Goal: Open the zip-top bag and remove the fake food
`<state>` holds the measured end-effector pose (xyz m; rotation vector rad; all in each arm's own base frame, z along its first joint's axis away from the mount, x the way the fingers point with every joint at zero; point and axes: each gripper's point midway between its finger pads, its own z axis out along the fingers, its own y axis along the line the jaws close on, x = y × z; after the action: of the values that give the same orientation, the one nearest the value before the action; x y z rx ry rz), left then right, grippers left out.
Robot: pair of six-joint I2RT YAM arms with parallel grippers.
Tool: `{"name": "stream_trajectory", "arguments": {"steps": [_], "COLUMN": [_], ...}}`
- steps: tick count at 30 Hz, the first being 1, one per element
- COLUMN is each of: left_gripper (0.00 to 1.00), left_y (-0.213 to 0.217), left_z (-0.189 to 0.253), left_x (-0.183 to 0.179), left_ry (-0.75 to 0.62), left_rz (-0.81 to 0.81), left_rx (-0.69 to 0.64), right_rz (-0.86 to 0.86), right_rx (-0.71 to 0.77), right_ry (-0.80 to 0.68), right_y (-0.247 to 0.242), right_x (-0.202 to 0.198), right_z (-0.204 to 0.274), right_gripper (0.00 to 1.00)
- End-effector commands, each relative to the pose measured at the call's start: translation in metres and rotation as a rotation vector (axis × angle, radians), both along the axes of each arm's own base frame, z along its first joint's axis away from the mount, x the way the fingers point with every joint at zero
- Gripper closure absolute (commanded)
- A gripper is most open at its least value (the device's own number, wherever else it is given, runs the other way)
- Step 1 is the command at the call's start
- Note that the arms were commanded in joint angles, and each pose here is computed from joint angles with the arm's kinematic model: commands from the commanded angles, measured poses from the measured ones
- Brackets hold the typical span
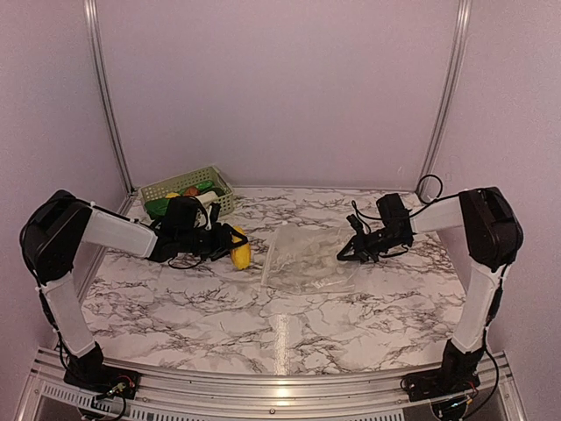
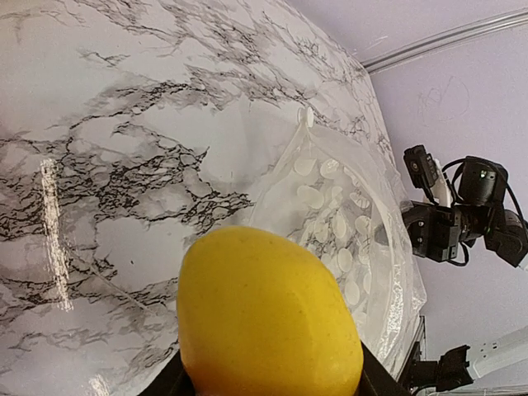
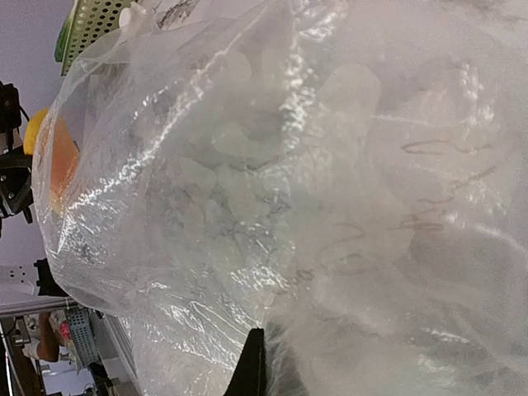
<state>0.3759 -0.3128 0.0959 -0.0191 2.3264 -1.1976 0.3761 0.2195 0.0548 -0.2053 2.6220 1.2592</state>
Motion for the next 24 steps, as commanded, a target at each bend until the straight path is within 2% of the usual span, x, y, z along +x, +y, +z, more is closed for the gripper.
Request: {"name": "stream_trajectory", "arguments": {"steps": [1,11,20,24], "left_gripper": [0.55,0.53,0.50,0.49], "left_y": [0.013,0.111,0.193,0.218], "left_z": [0.017,0.092,0.100,0.093], "left_x": [0.006,0.106,0.171,0.195], "left_ry": [-0.034,-0.166,-0.202,-0.183], "left_rz": [-0.002,0.276,0.519,0.617], "left_rx": [0.033,0.084,0.169,0.135], "right_rz": [0.026,0.057,0.074,0.084], "right_rx": [-0.045,-0.055,-0.076,-0.083], "right_ry": [-0.013,-0.039,-0.067,-0.071], "right_y": [0.001,-0.001,-0.002,-0.002], "right_x": [-0.003,-0.004,-0.002,-0.001], "right_z": [-0.004,0.002,0.007,0.008], "right_gripper": [1.00,1.00,1.00,1.00]}}
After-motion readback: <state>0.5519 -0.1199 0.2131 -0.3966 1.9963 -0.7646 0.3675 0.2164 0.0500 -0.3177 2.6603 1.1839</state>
